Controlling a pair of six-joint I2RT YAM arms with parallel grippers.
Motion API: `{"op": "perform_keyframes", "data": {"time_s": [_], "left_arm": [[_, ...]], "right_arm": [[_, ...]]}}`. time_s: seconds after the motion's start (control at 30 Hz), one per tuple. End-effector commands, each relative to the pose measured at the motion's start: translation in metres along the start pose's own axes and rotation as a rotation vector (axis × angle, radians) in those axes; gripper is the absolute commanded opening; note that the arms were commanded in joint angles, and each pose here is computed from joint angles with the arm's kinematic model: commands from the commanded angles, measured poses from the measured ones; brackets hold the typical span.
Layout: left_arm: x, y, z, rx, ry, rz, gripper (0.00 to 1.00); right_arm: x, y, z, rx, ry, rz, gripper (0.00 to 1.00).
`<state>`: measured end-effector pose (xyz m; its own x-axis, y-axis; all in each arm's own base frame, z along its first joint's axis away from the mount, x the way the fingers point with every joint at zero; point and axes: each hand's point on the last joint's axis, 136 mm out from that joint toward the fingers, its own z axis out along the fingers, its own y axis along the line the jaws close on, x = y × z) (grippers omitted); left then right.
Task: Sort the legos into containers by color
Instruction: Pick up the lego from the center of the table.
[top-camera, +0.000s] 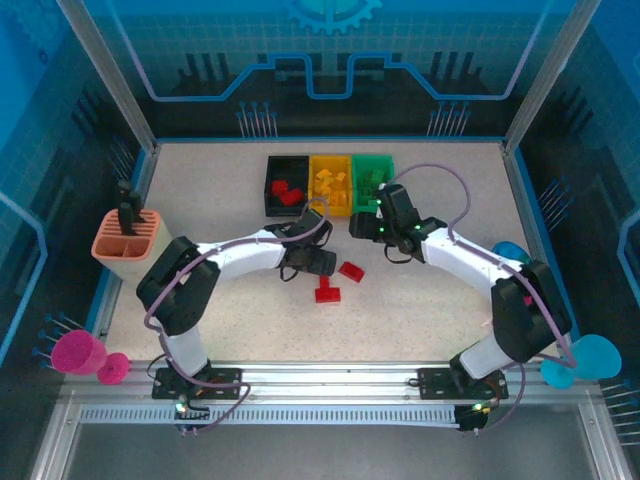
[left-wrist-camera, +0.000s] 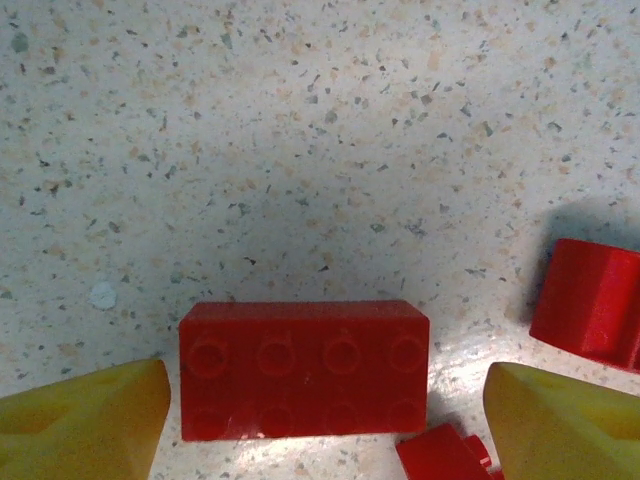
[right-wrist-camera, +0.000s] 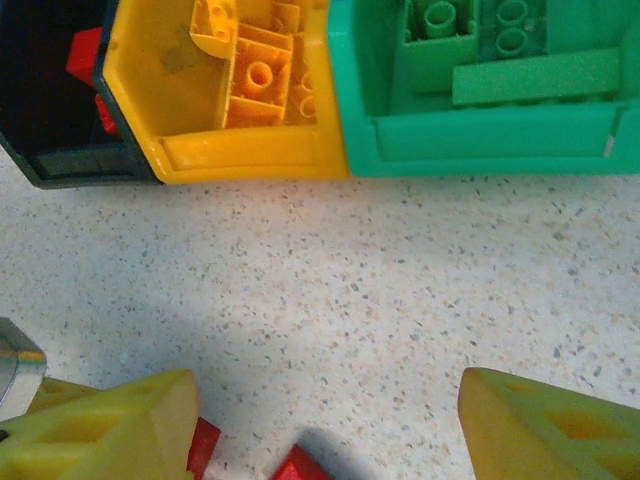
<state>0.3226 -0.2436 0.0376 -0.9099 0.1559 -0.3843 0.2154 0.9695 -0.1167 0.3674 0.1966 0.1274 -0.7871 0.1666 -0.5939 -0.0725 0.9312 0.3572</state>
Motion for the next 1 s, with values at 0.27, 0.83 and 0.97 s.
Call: {"op": "perform_keyframes", "data": {"time_s": [0.27, 0.83, 0.97], "left_arm": [[0.008, 0.000, 0.014, -0.058, 0.060, 0.054, 0.76], [0.007, 0.006, 0.024, -0.113, 0.079, 0.091, 0.72], [0.004, 0.005, 0.022, -0.110, 0.071, 0.095, 0.74]], "right_arm": [[-0.005, -0.008, -0.012, -0.023, -0.045, 0.051, 0.70], [0.000, -0.019, -0.016, -0.017, -0.041, 0.079, 0.70], [0.008, -0.024, -0.012, -0.007, -0.026, 0.083, 0.70]]}}
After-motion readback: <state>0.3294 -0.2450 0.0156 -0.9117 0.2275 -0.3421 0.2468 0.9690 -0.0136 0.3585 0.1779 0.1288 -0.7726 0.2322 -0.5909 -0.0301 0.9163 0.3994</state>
